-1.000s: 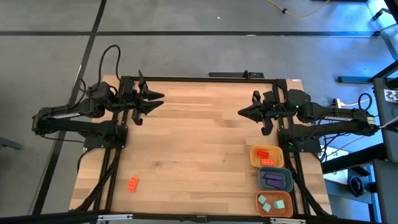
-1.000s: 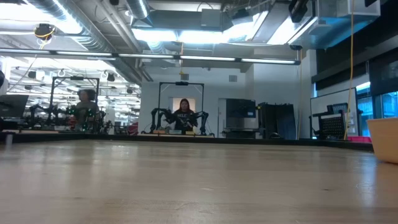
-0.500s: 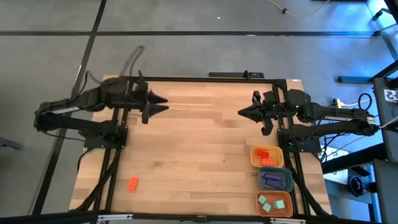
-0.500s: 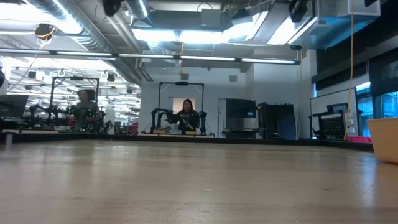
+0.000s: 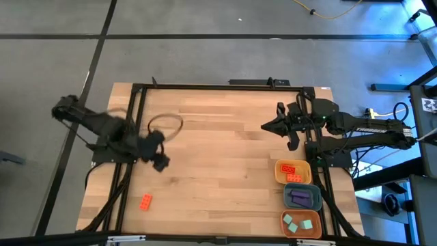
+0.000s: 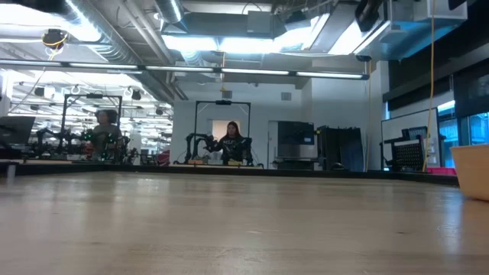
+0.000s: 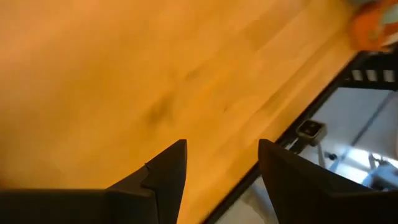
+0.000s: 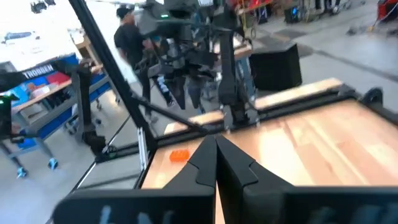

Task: Sort & place blocks by color
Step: Put the orange game piece into the yellow bin

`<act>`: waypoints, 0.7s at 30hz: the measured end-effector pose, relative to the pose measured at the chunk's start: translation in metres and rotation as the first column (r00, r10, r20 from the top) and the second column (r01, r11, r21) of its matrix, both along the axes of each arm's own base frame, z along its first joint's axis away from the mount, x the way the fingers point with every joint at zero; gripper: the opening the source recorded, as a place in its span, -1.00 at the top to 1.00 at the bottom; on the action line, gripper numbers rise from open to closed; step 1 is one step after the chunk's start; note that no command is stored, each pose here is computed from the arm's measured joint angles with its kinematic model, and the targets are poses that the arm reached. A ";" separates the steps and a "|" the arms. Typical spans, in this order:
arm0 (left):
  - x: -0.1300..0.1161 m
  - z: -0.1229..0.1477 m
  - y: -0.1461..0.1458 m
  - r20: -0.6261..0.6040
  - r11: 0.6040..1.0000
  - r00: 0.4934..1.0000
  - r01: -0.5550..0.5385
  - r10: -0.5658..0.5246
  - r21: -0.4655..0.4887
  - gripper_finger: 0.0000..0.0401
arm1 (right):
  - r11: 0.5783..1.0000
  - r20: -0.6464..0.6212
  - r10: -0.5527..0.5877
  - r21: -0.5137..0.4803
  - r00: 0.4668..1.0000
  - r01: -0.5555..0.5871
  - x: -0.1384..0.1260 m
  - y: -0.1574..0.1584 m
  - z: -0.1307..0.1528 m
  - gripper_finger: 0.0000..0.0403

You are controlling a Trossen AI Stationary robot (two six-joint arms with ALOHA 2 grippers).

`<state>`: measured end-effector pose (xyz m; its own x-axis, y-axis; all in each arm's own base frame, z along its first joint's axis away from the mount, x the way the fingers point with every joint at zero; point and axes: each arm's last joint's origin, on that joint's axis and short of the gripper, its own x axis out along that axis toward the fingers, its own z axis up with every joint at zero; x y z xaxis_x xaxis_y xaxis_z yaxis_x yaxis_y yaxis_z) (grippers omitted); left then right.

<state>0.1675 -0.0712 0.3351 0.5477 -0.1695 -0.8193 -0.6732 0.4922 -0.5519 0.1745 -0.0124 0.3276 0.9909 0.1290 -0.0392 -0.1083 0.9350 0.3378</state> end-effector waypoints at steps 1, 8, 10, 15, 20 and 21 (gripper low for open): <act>0.000 -0.004 -0.011 -0.031 0.999 0.999 -0.025 0.025 -0.022 0.05 | 1.000 -0.016 0.008 0.003 1.000 -0.008 0.000 0.000 -0.002 1.00; -0.007 -0.042 -0.092 -0.299 0.982 0.947 -0.153 0.113 -0.111 0.05 | 0.996 -0.043 0.091 0.007 0.995 -0.091 -0.001 0.003 -0.004 1.00; -0.009 -0.054 -0.111 -0.355 0.976 0.925 -0.184 0.132 -0.118 0.05 | 0.995 -0.041 0.100 -0.006 0.994 -0.100 -0.001 0.003 -0.004 1.00; -0.016 -0.076 -0.144 -0.442 0.963 0.880 -0.246 0.172 -0.113 0.05 | 0.994 -0.039 0.105 -0.026 0.994 -0.106 -0.001 0.003 -0.004 1.00; -0.013 -0.094 -0.154 -0.493 0.969 0.850 -0.241 0.186 -0.051 0.05 | 0.994 -0.037 0.105 -0.038 0.994 -0.107 -0.001 0.003 -0.004 1.00; -0.012 -0.097 -0.155 -0.496 0.970 0.846 -0.242 0.194 -0.035 0.05 | 0.994 -0.037 0.105 -0.038 0.994 -0.107 -0.001 0.003 -0.004 1.00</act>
